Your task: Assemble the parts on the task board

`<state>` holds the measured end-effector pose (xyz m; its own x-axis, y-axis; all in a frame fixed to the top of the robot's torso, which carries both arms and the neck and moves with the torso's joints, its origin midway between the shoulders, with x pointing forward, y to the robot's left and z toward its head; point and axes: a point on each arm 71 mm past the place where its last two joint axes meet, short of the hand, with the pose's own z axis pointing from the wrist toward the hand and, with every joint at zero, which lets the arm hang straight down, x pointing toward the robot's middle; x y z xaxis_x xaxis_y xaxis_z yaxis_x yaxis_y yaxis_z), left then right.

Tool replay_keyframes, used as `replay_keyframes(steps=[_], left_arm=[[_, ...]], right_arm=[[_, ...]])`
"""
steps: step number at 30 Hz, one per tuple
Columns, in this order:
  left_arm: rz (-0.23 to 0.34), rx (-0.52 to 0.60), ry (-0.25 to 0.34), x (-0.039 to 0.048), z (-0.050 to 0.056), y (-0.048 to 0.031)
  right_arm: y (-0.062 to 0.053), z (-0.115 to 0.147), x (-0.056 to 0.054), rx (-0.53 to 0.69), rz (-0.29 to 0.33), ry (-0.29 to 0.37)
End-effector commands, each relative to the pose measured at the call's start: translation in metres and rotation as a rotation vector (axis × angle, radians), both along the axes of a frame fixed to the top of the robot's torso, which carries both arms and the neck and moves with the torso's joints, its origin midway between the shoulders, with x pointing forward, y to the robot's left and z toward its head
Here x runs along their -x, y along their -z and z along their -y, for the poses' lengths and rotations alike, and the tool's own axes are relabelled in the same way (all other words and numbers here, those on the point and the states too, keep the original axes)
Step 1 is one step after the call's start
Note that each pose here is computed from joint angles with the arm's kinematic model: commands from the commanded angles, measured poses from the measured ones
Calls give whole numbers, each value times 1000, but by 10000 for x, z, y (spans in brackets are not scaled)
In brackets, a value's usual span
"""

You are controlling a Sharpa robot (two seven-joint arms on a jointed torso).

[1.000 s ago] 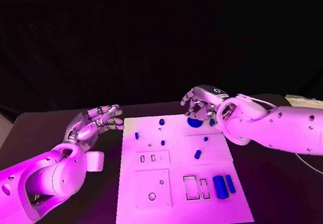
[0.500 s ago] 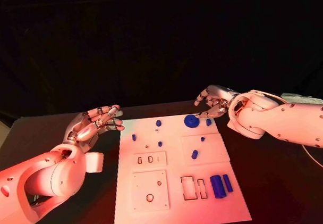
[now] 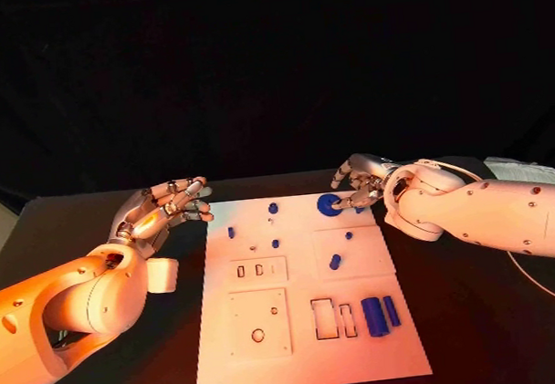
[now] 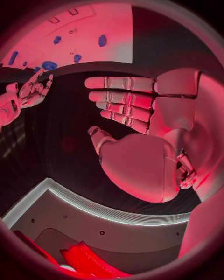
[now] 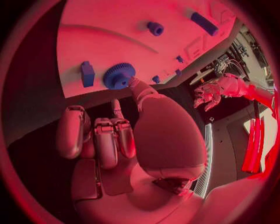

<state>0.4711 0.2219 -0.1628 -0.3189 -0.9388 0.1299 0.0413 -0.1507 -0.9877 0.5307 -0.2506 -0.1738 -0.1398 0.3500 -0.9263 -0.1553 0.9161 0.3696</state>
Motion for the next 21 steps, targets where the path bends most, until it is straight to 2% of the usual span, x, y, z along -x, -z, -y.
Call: replay_keyframes(steps=[1,21], left_arm=[[12,8,23,7,24,-16],[5,3,20,11,20,-14]], right_arm=[[39,-7,-2,40,-20,13],[150,-127,-22,41,-42,3]])
